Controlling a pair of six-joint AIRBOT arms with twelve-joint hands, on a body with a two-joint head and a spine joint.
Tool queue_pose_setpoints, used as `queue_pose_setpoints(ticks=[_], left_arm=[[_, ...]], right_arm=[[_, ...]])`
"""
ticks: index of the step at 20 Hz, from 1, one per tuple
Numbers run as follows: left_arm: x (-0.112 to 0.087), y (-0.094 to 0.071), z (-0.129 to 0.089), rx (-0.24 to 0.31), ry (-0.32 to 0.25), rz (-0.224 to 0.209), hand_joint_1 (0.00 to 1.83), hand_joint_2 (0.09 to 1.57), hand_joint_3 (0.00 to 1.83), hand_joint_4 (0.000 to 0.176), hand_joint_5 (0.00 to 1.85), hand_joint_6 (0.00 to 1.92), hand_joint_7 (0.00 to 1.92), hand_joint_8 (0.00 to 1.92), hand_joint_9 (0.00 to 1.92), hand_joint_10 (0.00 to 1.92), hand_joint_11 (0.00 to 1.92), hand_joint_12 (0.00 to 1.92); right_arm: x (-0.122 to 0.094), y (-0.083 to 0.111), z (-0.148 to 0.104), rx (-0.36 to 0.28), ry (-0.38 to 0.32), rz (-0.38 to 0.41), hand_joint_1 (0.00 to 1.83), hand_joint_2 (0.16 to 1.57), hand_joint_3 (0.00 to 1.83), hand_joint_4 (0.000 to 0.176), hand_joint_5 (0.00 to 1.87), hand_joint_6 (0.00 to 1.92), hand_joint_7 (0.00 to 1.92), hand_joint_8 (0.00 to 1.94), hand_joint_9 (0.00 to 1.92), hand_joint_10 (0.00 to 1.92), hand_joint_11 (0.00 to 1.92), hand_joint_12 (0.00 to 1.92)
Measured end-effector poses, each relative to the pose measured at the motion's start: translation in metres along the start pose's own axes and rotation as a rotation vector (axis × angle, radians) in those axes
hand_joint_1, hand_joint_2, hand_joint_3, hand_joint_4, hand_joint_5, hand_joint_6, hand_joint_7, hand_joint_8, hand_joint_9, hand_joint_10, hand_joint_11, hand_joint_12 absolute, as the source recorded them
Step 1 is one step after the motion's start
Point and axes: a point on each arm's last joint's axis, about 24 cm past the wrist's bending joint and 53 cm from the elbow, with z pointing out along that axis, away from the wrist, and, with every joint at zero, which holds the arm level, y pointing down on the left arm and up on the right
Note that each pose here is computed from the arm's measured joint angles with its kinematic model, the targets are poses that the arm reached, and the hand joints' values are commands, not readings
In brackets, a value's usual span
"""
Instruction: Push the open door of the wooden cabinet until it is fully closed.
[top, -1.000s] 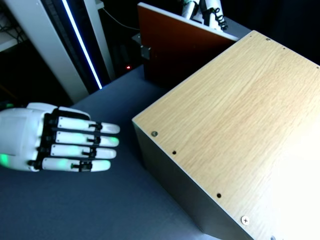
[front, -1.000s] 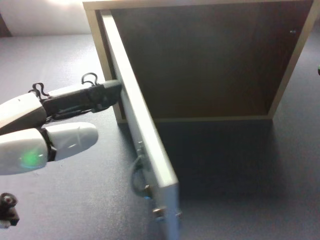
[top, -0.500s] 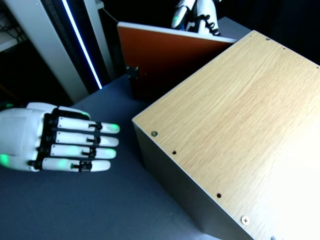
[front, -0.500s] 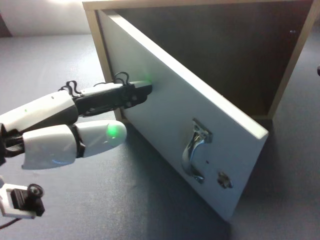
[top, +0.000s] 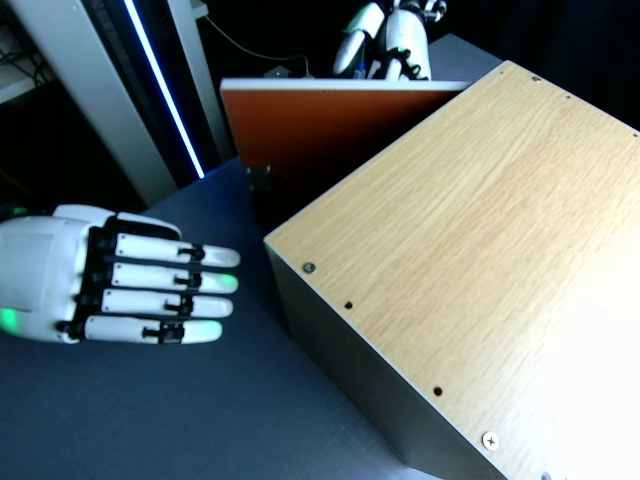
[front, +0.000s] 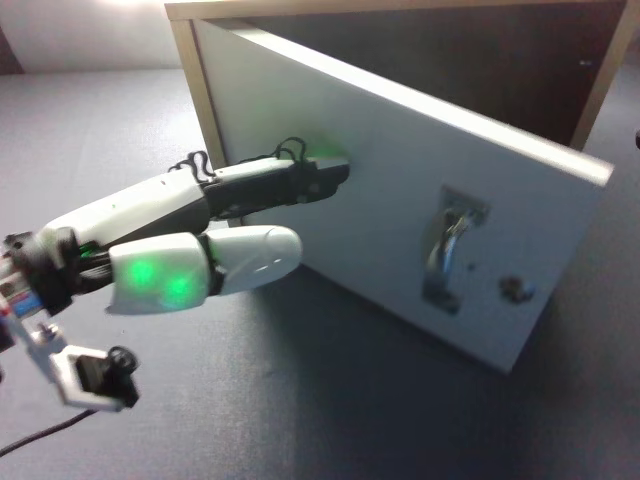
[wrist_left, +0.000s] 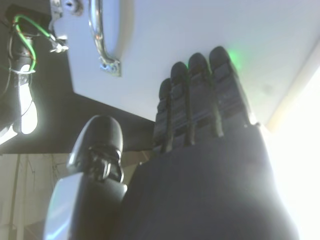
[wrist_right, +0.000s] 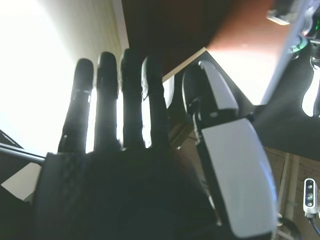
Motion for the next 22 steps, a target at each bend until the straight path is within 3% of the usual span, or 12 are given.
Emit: queue_pose_setpoints(ticks=[4,10,13,14,16,17,19,21,22], left_arm=[[-0.004,0.001,0.017,0.007,-0.01,-0.006,0.2,1.53,0.0,0.0,0.25,0.0,0.24,0.0,0.21,0.01,0.13,0.02],[-0.027,-0.008,0.022,0.047,-0.091,-0.054,0.27,1.51,0.0,0.0,0.2,0.0,0.18,0.0,0.18,0.0,0.19,0.06],[-0.022,-0.011,0.021,0.06,-0.088,-0.068,0.27,1.5,0.0,0.0,0.24,0.01,0.2,0.0,0.2,0.0,0.21,0.09],[-0.019,-0.015,0.017,0.071,-0.081,-0.068,0.23,1.49,0.0,0.0,0.26,0.01,0.24,0.01,0.24,0.01,0.25,0.12],[-0.014,-0.019,0.005,0.078,-0.07,-0.061,0.15,1.47,0.0,0.0,0.24,0.0,0.28,0.01,0.3,0.01,0.15,0.56],[-0.016,-0.023,-0.003,0.085,-0.081,-0.064,0.21,1.44,0.0,0.0,0.31,0.0,0.33,0.0,0.32,0.0,0.05,0.72],[-0.026,-0.03,-0.022,0.097,-0.116,-0.062,0.26,1.48,0.01,0.0,0.27,0.0,0.26,0.0,0.24,0.0,0.01,0.59],[-0.04,-0.034,-0.041,0.103,-0.176,-0.072,0.28,1.41,0.0,0.0,0.31,0.0,0.32,0.0,0.29,0.0,0.01,0.66],[-0.049,-0.036,-0.051,0.108,-0.218,-0.083,0.34,1.41,0.0,0.017,0.25,0.0,0.25,0.0,0.2,0.0,0.0,0.4]], right_arm=[[0.0,0.0,0.0,0.0,0.0,0.0,0.69,1.38,0.0,0.0,0.46,0.0,0.47,0.0,0.41,0.0,0.08,0.64],[0.0,0.0,0.0,-0.001,0.001,-0.001,0.68,1.38,0.0,0.0,0.47,0.0,0.48,0.0,0.41,0.0,0.05,0.69],[-0.001,0.0,0.0,0.0,-0.001,-0.001,0.69,1.38,0.0,0.0,0.47,0.0,0.49,0.0,0.4,0.0,0.04,0.68],[0.0,0.0,0.0,-0.001,0.0,0.0,0.69,1.38,0.0,0.0,0.47,0.0,0.49,0.0,0.4,0.0,0.03,0.68],[-0.001,0.0,0.0,0.0,-0.001,-0.001,0.69,1.38,0.0,0.0,0.48,0.0,0.49,0.0,0.41,0.0,0.04,0.68],[-0.001,0.0,0.0,-0.002,-0.002,-0.001,0.7,1.38,0.0,0.0,0.48,0.0,0.5,0.0,0.42,0.0,0.06,0.66],[-0.002,0.003,0.0,-0.015,-0.007,0.0,0.71,1.38,0.0,0.0,0.48,0.0,0.49,0.0,0.42,0.0,0.09,0.61],[-0.005,0.009,0.0,-0.038,-0.022,0.003,0.74,1.36,0.0,0.0,0.51,0.0,0.49,0.0,0.45,0.0,0.17,0.58],[-0.007,0.014,-0.001,-0.054,-0.036,0.007,0.75,1.37,0.0,0.0,0.51,0.0,0.5,0.0,0.44,0.0,0.17,0.58]])
